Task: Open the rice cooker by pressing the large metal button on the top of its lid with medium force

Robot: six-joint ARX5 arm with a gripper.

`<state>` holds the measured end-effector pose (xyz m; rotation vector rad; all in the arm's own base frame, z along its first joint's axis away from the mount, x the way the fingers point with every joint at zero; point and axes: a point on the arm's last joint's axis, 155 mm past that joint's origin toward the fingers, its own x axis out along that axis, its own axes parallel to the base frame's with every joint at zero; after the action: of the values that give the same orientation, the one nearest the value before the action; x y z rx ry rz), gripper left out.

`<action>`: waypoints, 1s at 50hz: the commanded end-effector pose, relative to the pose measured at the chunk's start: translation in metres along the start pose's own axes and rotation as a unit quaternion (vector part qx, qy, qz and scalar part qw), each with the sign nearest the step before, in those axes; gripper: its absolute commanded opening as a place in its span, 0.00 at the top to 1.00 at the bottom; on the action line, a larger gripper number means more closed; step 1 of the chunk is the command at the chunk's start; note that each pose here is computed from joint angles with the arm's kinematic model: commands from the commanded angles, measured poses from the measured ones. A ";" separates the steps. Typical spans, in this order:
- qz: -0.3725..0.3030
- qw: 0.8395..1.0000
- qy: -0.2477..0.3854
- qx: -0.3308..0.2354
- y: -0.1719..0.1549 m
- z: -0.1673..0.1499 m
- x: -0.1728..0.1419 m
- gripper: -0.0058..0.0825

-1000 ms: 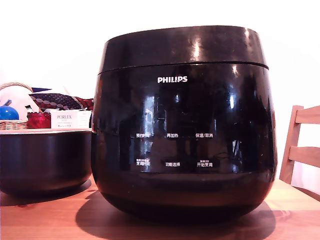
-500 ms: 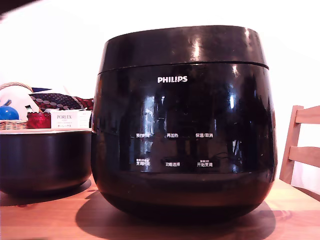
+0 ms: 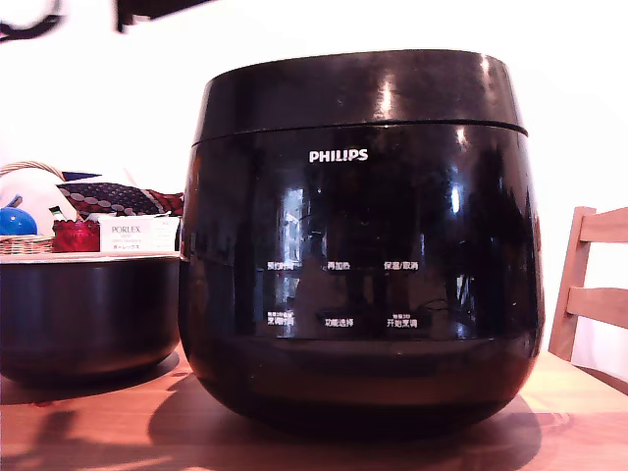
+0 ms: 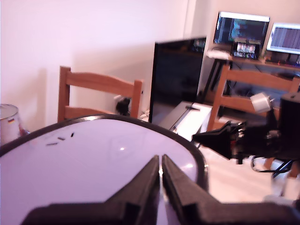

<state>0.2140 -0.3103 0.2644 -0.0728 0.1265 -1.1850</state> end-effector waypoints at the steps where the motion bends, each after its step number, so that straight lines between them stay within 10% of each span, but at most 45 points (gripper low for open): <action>1: 0.000 1.000 0.009 0.012 0.000 0.000 0.008 0.96; 50: 0.036 0.988 0.137 0.060 0.015 -0.066 0.027 0.96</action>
<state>0.2298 -0.3291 0.2204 0.1684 0.2265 -1.1238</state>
